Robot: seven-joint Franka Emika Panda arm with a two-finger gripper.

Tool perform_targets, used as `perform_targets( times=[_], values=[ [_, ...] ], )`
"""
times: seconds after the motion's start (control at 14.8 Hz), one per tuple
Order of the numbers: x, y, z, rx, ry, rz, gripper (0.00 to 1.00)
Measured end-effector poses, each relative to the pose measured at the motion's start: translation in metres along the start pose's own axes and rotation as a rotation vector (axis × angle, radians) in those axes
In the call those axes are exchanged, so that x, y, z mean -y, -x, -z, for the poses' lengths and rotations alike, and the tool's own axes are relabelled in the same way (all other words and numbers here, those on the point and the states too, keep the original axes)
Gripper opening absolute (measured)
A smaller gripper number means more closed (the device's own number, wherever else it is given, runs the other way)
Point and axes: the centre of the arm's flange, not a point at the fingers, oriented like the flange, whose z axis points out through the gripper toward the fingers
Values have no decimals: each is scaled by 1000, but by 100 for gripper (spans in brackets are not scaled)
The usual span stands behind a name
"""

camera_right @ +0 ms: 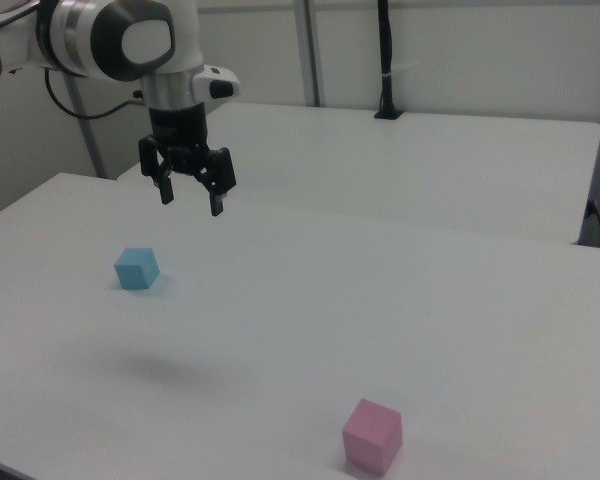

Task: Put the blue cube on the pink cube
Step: 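Move the open gripper over the light-blue cube, then lower the gripper around the light-blue cube and close on it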

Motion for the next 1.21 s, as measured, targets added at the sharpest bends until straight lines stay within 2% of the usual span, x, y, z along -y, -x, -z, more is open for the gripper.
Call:
perform_targets(
  times=[0.27,0.47,0.61,0.88,1.21],
  values=[
    [79,-40,-45,-33,18,103,100],
    [175,-64,-106,-44,40,186,100],
    [212,-73,-137,-59,50,198,100],
    [243,-81,-187,-44,67,193,100],
    [270,-90,-214,-114,61,149,100]
  ],
)
